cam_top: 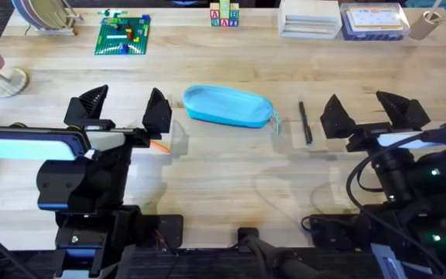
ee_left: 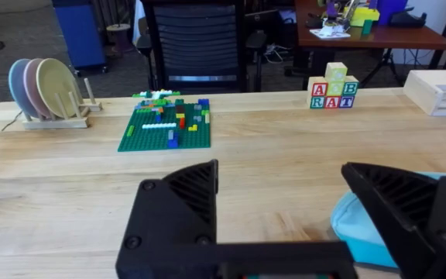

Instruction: Unzip the bag, pick up the pens from the table one at a time and place them inside, then zip the bag closed.

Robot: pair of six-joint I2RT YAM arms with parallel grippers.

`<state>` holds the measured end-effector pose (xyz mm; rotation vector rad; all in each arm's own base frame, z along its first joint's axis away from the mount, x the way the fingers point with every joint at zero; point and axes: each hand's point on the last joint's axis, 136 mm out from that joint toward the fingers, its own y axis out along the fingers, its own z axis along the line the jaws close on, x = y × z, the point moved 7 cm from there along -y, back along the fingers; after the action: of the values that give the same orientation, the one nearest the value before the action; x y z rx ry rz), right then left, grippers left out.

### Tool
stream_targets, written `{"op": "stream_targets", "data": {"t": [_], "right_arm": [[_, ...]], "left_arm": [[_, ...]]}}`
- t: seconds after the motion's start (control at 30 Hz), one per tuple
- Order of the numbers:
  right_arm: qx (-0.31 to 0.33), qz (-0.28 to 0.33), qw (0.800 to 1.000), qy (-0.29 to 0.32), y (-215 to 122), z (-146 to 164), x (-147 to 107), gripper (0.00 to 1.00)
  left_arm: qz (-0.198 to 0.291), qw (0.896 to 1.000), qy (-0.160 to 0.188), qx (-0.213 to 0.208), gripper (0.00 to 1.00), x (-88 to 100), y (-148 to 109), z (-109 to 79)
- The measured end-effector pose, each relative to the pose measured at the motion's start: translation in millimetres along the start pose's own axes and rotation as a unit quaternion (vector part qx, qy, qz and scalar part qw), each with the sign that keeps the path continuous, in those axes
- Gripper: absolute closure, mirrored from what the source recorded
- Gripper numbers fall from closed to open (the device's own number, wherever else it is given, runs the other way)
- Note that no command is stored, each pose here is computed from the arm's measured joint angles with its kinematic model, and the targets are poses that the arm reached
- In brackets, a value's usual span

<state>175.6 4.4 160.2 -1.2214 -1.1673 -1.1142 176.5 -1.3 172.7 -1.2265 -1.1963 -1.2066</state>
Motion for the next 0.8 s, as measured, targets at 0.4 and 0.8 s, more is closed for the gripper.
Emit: {"op": "stream_targets", "data": {"t": [0.4,0.8], "right_arm": [[0.002,-0.001,1.000,0.000,0.0,0.4,0.2,0.005],[0.002,-0.009,1.000,0.000,-2.9,0.5,10.9,0.004]], "left_arm": [[0.000,1.000,0.000,0.000,0.004,0.1,0.0,0.0],[-0.008,1.000,0.000,0.000,0.006,8.7,-1.7,0.0]]}}
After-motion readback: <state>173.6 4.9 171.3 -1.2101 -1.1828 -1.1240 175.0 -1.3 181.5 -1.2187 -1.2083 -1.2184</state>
